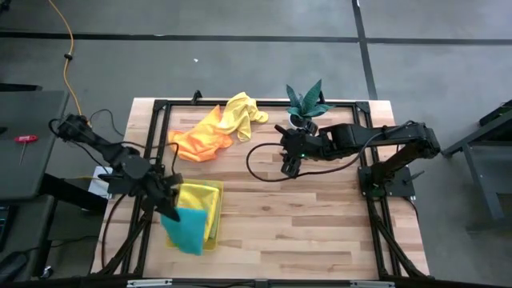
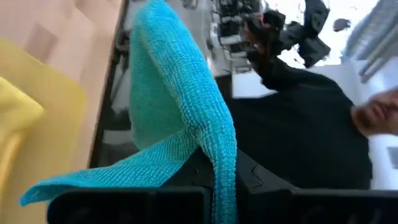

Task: Fold microfiber towels
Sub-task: Stack the blue microfiber cloth on top of the yellow microfiber cloth, then move the orange microfiber cloth to the bottom center of the table

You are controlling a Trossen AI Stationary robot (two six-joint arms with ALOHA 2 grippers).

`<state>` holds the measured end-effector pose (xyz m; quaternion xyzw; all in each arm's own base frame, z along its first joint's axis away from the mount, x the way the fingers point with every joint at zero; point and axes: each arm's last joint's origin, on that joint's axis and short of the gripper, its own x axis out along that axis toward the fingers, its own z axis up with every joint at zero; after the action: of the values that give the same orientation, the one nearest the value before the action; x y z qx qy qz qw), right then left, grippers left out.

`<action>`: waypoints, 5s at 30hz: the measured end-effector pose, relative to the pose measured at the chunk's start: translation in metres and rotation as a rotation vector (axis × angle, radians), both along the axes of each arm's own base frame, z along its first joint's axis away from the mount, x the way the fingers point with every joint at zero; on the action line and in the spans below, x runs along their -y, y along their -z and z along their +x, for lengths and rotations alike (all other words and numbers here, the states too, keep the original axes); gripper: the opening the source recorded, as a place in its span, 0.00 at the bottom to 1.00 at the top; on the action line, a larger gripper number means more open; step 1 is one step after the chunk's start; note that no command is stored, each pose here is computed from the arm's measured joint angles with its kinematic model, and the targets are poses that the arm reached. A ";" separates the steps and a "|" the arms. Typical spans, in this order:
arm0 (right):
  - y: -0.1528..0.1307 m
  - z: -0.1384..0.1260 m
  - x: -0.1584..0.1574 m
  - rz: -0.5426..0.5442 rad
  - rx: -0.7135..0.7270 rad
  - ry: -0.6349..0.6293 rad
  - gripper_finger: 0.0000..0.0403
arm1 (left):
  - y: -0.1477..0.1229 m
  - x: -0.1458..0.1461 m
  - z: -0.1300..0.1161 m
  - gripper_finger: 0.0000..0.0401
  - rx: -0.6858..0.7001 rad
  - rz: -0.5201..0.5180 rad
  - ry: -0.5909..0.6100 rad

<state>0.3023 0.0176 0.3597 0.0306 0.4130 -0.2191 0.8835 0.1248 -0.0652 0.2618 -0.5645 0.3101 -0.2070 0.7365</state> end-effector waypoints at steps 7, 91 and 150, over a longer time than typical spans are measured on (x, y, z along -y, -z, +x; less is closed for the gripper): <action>0.000 0.000 0.001 -0.014 -0.001 0.011 0.56 | 0.055 -0.006 0.003 0.00 -0.142 0.106 -0.108; 0.003 -0.005 0.001 0.025 -0.010 0.113 0.56 | 0.074 -0.043 -0.009 0.00 -0.267 0.848 -0.165; 0.129 -0.026 0.021 0.312 0.581 0.228 0.56 | 0.093 -0.189 0.069 0.54 -0.875 0.839 -0.508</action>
<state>0.2767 -0.0033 0.2307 0.2724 0.1665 -0.2328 0.9186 0.1934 0.1243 0.1687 -0.3171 0.4924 0.3603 0.7260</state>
